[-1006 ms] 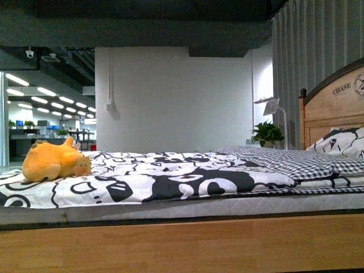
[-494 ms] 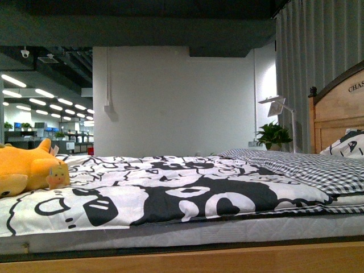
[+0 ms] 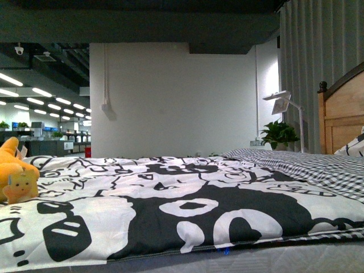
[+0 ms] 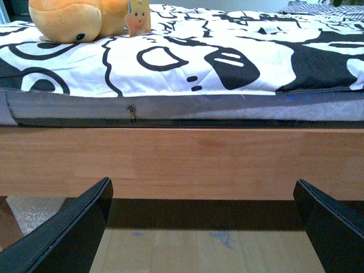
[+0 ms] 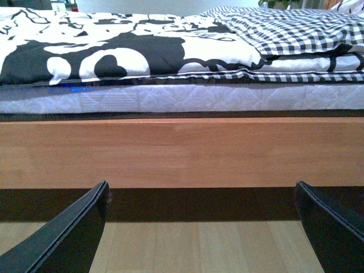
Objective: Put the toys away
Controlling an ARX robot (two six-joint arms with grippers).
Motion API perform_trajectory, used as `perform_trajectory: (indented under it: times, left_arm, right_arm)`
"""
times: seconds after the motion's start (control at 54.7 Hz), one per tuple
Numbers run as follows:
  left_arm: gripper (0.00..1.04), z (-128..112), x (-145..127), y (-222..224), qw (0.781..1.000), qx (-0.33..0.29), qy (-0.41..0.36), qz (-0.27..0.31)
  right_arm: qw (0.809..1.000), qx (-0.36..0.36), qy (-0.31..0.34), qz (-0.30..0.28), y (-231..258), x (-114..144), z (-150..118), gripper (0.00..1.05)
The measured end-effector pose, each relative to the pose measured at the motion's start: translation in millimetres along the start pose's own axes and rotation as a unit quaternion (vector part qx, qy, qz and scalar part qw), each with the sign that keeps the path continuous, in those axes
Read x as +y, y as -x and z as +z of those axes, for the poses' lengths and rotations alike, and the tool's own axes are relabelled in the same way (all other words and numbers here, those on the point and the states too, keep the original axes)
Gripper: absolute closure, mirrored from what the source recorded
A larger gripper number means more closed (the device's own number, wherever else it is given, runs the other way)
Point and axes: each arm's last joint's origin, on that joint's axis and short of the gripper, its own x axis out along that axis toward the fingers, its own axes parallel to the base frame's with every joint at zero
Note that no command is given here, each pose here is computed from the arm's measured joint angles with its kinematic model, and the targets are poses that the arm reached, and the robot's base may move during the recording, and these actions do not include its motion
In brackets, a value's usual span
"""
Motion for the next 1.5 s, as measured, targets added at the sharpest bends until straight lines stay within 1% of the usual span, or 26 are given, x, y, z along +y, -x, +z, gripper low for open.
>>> perform_trajectory:
  times: [1.499]
  left_arm:
    - [0.06,-0.1,0.0,-0.1,1.0,0.001,0.0,0.0]
  right_arm:
    - [1.0,0.001,0.0,0.0,-0.1,0.0,-0.2,0.07]
